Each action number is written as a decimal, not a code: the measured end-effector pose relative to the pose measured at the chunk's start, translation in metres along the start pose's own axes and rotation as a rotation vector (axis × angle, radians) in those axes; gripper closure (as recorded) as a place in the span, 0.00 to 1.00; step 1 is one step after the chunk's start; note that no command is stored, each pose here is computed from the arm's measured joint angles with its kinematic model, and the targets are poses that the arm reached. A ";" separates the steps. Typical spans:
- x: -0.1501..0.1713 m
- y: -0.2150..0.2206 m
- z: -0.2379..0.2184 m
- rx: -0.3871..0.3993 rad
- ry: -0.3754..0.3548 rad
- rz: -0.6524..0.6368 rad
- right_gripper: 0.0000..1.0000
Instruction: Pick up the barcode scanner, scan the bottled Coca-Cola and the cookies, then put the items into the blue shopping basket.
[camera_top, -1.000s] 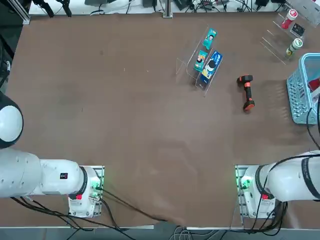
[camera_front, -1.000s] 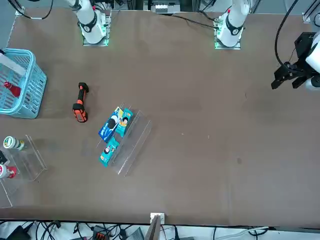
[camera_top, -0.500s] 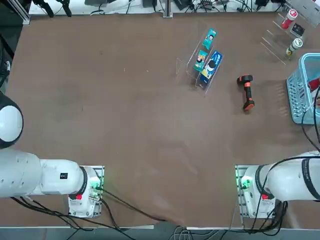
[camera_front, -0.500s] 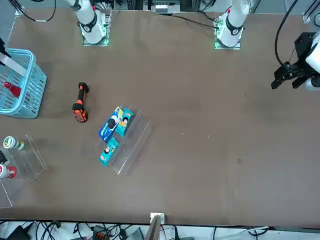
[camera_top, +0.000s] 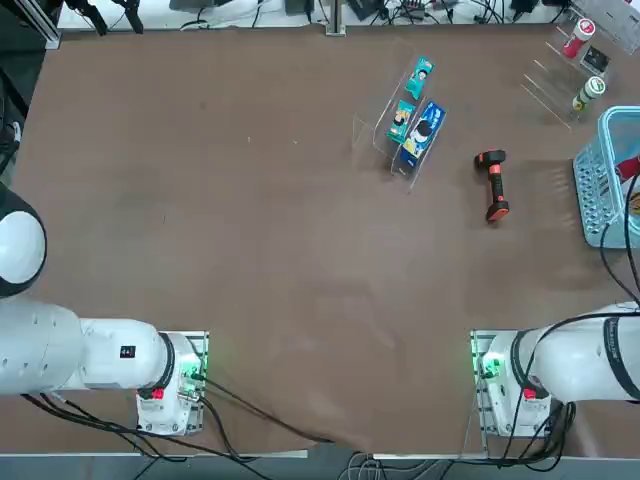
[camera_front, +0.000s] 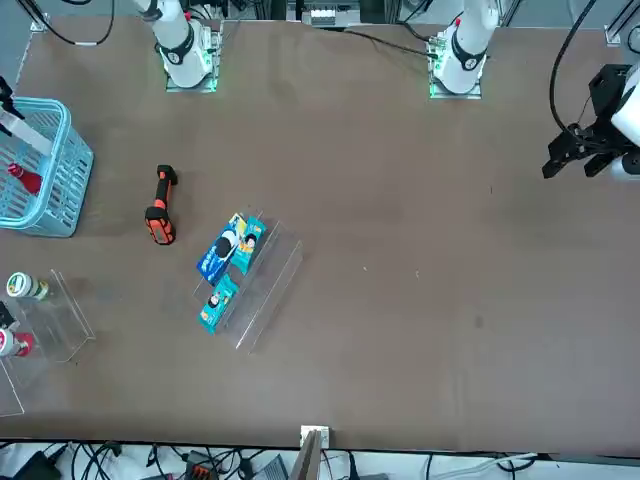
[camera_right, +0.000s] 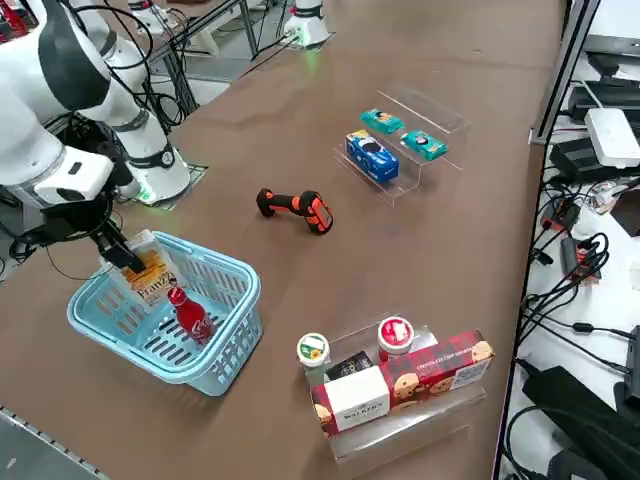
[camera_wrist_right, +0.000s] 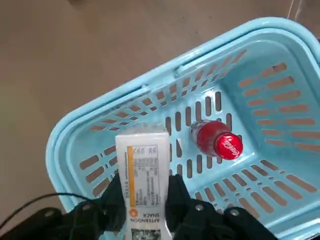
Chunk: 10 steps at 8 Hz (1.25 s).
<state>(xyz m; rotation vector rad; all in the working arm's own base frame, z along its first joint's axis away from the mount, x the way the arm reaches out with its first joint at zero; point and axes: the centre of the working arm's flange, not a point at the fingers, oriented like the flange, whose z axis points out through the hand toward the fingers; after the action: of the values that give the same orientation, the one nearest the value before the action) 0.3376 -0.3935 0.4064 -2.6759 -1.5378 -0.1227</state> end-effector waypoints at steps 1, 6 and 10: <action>0.001 0.000 0.003 -0.004 -0.003 -0.002 0.62; 0.011 0.005 0.022 -0.011 -0.051 -0.017 0.61; 0.013 0.005 0.040 0.026 -0.073 0.004 0.60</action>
<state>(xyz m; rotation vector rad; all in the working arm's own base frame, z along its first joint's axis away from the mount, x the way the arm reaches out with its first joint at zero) 0.3504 -0.3812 0.3677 -2.6914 -1.5427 -0.0049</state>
